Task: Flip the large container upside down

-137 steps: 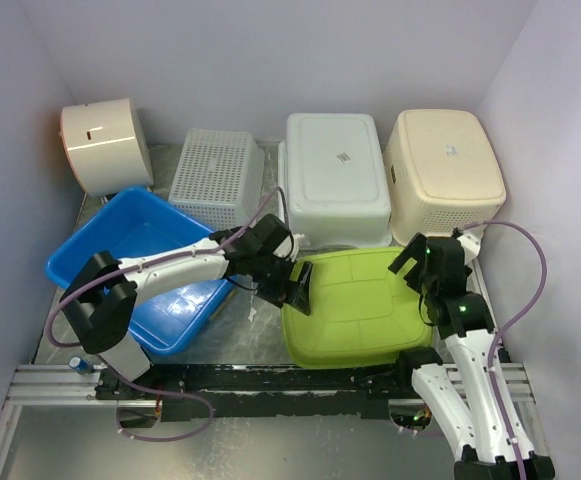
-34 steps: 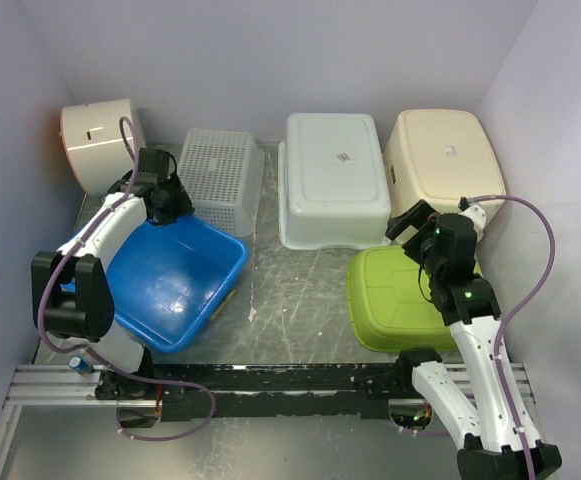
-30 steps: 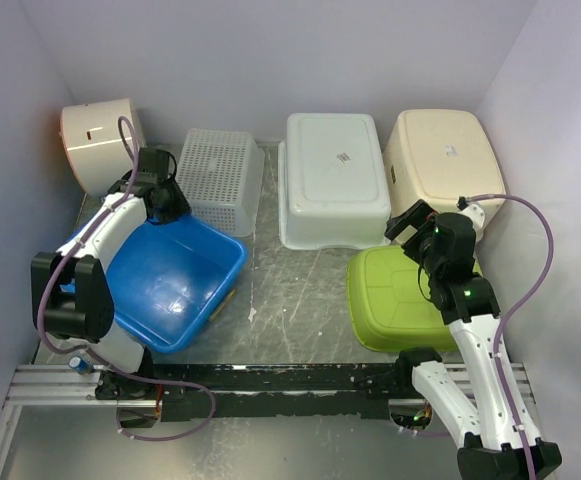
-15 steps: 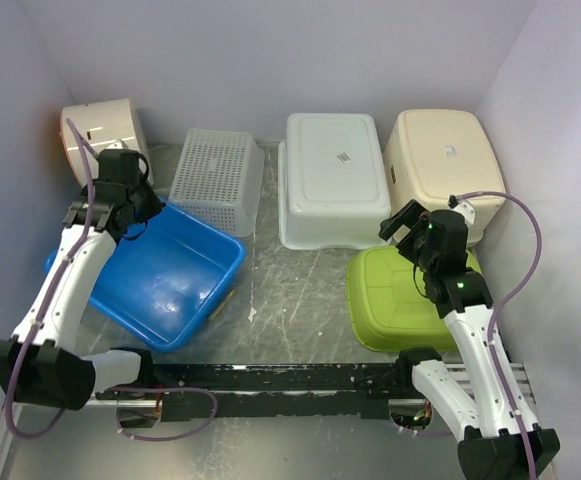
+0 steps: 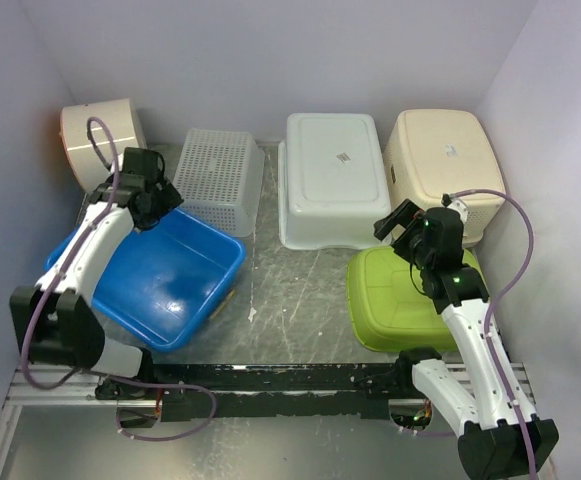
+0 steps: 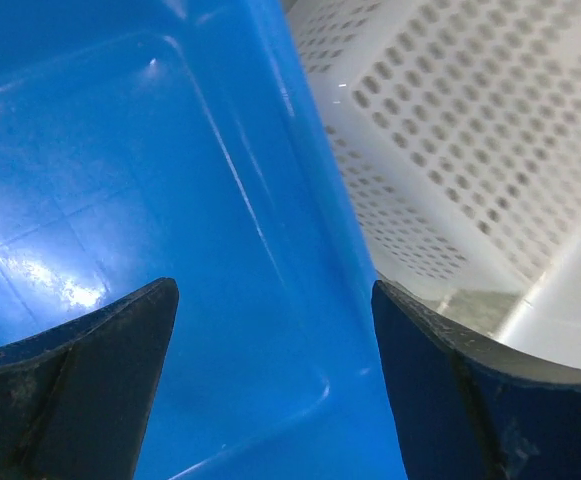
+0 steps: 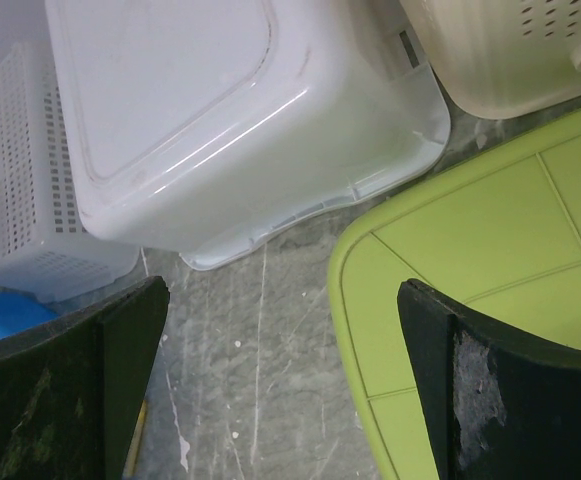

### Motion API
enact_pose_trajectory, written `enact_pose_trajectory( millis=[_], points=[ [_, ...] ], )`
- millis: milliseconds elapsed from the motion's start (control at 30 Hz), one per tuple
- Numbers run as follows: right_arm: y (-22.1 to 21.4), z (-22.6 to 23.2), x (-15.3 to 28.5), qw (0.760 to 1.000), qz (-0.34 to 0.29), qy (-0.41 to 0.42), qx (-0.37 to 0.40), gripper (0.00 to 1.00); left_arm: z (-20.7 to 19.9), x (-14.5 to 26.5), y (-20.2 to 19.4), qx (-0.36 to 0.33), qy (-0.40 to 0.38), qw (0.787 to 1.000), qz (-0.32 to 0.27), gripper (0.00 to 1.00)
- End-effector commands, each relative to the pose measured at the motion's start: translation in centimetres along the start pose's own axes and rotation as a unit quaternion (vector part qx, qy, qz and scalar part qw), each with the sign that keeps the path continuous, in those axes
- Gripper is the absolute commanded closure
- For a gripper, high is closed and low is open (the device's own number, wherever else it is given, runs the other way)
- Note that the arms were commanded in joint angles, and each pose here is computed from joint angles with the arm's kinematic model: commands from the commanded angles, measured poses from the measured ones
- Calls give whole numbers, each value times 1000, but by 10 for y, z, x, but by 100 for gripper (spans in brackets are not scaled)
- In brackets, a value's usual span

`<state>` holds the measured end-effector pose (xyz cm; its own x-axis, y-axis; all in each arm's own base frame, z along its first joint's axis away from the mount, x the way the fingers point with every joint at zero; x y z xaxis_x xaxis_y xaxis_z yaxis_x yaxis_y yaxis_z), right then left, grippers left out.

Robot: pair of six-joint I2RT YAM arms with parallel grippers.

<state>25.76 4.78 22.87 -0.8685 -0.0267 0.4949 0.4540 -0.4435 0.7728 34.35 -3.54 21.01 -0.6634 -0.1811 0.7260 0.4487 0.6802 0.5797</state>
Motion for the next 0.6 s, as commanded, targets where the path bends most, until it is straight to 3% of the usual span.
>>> enact_pose_trajectory(
  millis=[0,567],
  points=[
    [3,1,6,1000,-12,6,0,0,5,-30,-3,45,58,997,-4,12],
    [-3,1,3,1000,1,6,-4,0,-15,-52,-21,46,45,998,-17,16]
  ],
)
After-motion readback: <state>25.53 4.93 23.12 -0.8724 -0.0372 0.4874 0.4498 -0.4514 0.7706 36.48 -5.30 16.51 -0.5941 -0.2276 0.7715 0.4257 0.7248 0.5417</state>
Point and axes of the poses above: each gripper's point midway between its finger pads, its own x axis back along the fingers, its own z axis along the line the jaws close on, y = z × x, the point moved 3 cm from there along x, back along the fingers, and after that the axes turned 8 degrees about x, right-handed, at the moved point
